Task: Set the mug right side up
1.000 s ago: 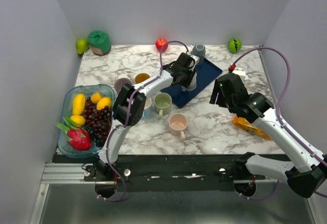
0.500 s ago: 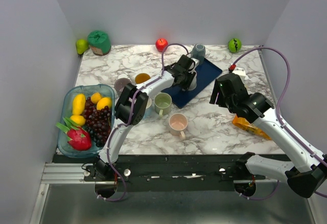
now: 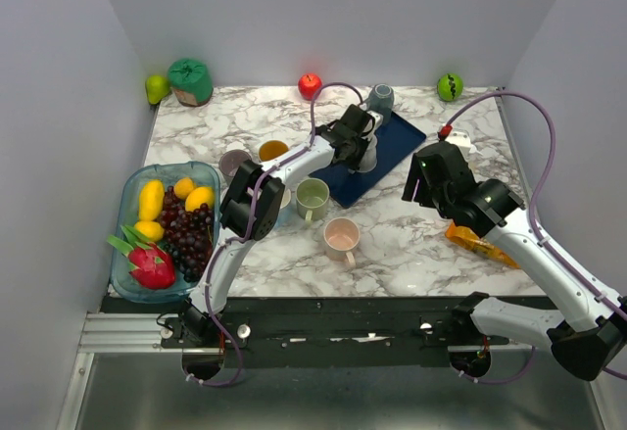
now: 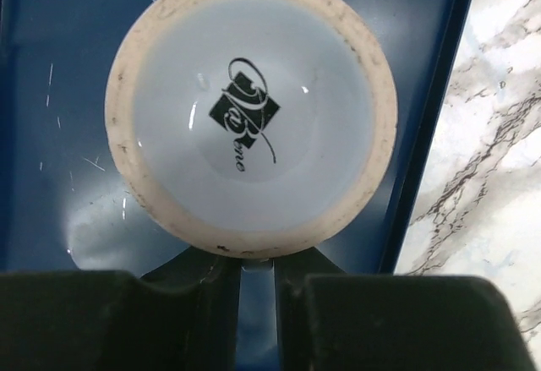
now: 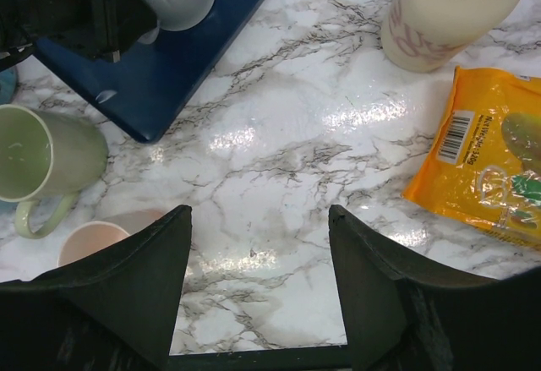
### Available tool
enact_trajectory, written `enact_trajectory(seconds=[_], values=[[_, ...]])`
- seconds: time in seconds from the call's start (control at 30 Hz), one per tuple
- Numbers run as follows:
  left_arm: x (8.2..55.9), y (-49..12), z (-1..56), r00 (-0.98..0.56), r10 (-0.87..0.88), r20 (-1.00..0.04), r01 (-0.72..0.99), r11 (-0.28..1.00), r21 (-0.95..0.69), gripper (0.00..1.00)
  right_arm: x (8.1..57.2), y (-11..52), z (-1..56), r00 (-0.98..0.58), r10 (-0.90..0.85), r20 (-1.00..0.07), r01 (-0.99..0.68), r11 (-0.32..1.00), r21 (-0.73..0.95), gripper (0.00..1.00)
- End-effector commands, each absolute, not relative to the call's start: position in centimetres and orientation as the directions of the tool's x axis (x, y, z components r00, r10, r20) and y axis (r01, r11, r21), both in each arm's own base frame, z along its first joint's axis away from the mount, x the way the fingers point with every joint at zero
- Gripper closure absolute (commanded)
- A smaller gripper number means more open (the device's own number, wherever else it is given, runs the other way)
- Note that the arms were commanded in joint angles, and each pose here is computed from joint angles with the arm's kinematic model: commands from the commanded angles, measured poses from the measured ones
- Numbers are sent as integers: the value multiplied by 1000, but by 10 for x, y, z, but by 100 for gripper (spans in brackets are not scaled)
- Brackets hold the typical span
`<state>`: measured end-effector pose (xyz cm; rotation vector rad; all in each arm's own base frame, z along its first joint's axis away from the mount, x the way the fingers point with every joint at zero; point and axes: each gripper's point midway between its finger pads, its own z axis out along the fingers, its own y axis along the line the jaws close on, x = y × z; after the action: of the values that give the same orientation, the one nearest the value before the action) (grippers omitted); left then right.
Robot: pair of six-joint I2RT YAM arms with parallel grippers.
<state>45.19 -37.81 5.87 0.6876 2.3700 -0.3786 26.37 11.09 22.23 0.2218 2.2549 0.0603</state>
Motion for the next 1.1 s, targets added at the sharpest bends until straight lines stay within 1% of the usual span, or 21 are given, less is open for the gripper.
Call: enact_trajectory(seconds=[0.0,0.07,0.1,0.27,0.37,0.43,0.5,0.53,0.57,0.6,0.63,0.67,0.7,0.73,0.77,0.83,0.93,1.03,1.07], values=[[458,-381,74,-640,373,-672,566,820,-84,89,264,103,225,-599,204,-775,174,977,123,28],[458,-382,78,-636,370,-677,568,818,-86,98,264,103,225,-599,204,-775,174,977,123,28],[457,-384,82,-631,367,-683,574,814,-93,100,264,103,225,-598,205,-775,172,977,125,28],[459,-392,111,-613,328,-719,589,796,-139,100,264,103,226,-596,205,-776,172,977,125,28],[462,-398,147,-600,257,-758,592,779,-205,100,266,105,232,-588,196,-785,155,979,129,28],[465,-401,185,-578,185,-795,599,757,-260,100,270,112,241,-575,184,-797,107,983,150,28],[466,-399,225,-588,83,-805,598,715,-363,100,280,120,255,-540,185,-821,55,981,185,27],[469,-400,244,-573,38,-819,606,692,-392,100,282,129,260,-541,190,-820,6,975,222,27],[468,-398,263,-589,-16,-808,606,653,-455,100,288,127,265,-530,208,-822,3,970,243,26],[465,-396,286,-575,-48,-817,621,625,-474,100,296,131,275,-506,218,-835,-27,963,268,25],[465,-397,309,-549,-86,-832,645,590,-486,100,297,141,280,-518,226,-825,-84,946,312,24],[464,-395,324,-545,-116,-830,650,568,-506,100,305,137,286,-508,249,-825,-86,938,336,23],[455,-394,347,-552,-148,-821,668,511,-541,100,311,141,295,-490,267,-830,-117,923,366,23],[453,-393,371,-529,-188,-828,692,469,-548,100,312,151,300,-505,270,-820,-179,897,405,22],[449,-393,384,-528,-210,-823,703,435,-562,100,318,151,307,-501,285,-817,-202,880,430,22],[432,-394,423,-519,-260,-814,743,333,-580,100,321,164,327,-486,294,-823,-300,828,473,22],[412,-394,460,-520,-296,-801,777,226,-588,100,326,175,358,-436,298,-849,-412,772,483,21],[399,-392,482,-518,-318,-794,794,165,-585,100,334,183,386,-396,313,-864,-489,724,486,21],[393,-392,490,-544,-331,-771,784,127,-608,100,337,183,392,-385,318,-866,-503,715,486,21]])
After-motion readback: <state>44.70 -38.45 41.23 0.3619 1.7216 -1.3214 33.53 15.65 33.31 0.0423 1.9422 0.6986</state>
